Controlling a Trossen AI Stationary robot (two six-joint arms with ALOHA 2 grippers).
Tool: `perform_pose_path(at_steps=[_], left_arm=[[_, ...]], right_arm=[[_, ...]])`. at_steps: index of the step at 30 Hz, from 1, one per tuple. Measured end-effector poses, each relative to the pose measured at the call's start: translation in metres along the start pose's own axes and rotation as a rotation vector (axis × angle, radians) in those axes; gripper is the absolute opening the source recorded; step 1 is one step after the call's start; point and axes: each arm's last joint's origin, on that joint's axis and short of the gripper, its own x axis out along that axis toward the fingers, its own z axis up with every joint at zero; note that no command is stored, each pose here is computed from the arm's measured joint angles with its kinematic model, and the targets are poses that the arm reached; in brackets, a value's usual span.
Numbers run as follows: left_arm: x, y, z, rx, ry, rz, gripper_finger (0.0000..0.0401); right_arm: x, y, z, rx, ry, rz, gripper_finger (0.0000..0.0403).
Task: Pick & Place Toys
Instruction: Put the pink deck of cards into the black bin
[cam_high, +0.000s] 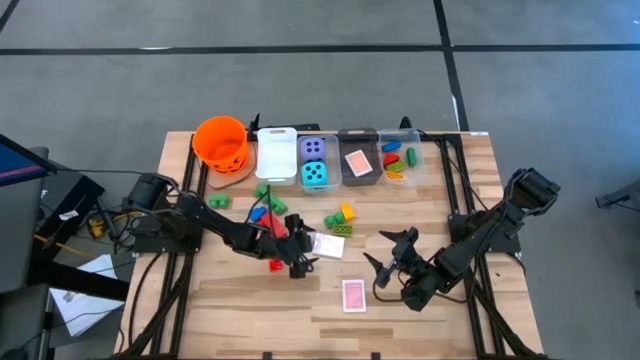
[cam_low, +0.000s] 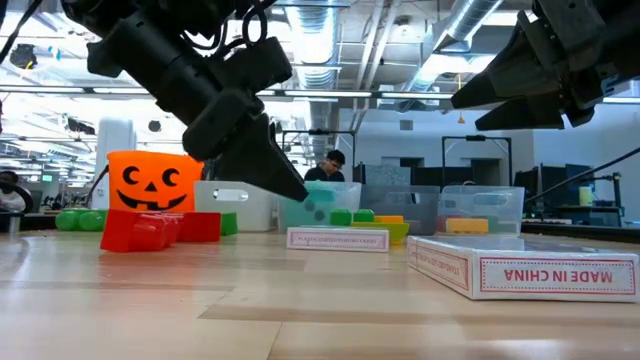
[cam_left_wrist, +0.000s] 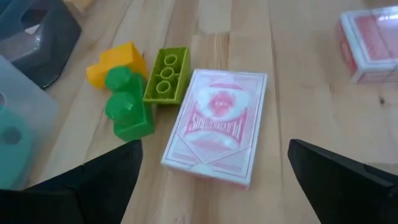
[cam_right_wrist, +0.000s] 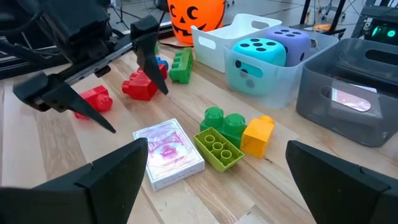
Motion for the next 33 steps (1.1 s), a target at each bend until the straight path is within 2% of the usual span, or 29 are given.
perform_pose_path(at_steps=[7, 14, 20, 25, 33], left_arm=[[0.007, 0.014, 0.0, -0.024, 0.018, 0.02, 0.0397], [0.012, 0.025, -0.001, -0.036, 0.04, -0.039, 0.0397], [0.013, 0.024, -0.001, -0.001, 0.042, -0.089, 0.0397], [0.015, 0.023, -0.003, 0.007, 0.044, -0.09, 0.0397], [0.037, 0.012, -0.021, 0.045, 0.071, -0.138, 0.0397]], right_arm=[[0.0, 0.0, 0.0, 0.002, 0.0, 0.001, 0.0374], [0.0, 0.0, 0.0, 0.002, 0.0, 0.0, 0.0374], [0.0, 0.0, 0.0, 0.002, 0.0, 0.0, 0.0374], [0.003, -0.001, 0.001, 0.006, 0.0, -0.011, 0.0374], [0.007, -0.001, 0.002, 0.013, 0.019, -0.006, 0.0374]])
